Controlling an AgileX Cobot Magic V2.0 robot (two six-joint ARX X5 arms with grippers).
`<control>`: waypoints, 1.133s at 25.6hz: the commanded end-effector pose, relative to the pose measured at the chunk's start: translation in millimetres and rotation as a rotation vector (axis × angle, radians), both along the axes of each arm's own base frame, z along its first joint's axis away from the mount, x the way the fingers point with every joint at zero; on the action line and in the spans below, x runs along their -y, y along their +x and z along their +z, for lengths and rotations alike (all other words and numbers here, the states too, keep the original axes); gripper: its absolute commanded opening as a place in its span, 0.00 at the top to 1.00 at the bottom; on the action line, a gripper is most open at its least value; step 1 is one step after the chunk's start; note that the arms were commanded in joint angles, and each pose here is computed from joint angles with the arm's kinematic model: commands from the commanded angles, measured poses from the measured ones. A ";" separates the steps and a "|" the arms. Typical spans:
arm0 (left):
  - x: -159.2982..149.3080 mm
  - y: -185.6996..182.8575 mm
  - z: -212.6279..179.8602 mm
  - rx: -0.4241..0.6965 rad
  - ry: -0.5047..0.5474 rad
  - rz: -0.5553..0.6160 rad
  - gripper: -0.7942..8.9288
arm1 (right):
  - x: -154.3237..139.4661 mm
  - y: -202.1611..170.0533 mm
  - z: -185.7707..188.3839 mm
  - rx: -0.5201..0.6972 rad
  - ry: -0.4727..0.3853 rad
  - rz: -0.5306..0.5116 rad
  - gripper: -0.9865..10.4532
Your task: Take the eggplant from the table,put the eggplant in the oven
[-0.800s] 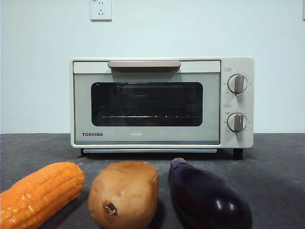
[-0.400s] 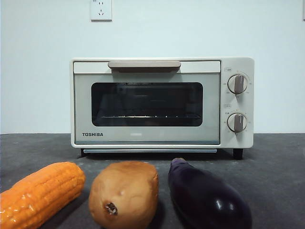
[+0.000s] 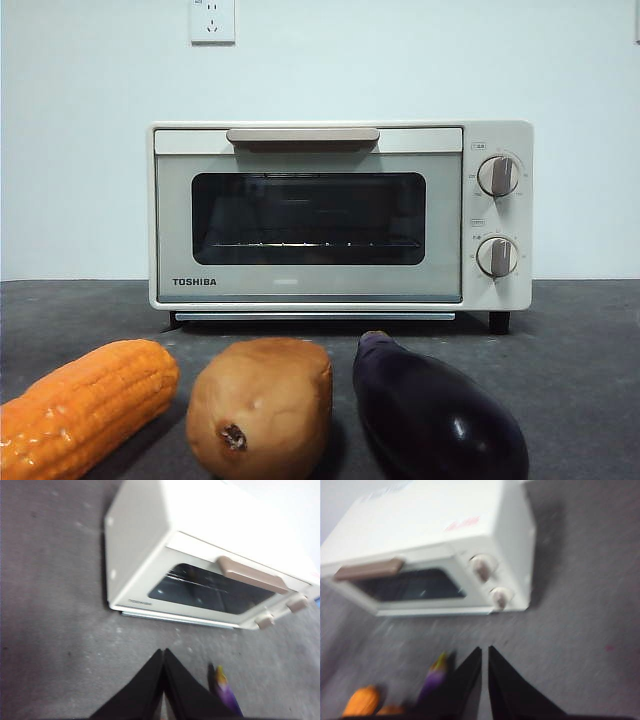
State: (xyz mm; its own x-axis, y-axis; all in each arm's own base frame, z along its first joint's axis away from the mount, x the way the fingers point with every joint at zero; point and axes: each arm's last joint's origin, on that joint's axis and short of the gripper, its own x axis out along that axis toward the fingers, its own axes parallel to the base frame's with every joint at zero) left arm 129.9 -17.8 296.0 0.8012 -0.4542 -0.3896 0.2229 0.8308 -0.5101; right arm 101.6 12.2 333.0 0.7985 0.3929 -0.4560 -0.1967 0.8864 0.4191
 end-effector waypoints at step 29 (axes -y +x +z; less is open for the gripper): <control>15.5 5.7 17.4 0.031 0.031 -0.161 0.91 | -177.9 90.3 -102.2 -0.609 -0.280 0.431 0.62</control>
State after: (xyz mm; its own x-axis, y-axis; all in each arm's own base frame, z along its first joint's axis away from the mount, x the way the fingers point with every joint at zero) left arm 134.8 -32.6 307.7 0.7267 -0.5602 -0.3977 0.3433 0.7975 -0.4960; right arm 190.2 185.6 229.8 0.1768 0.4152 -0.8924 -0.3661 0.8694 0.3319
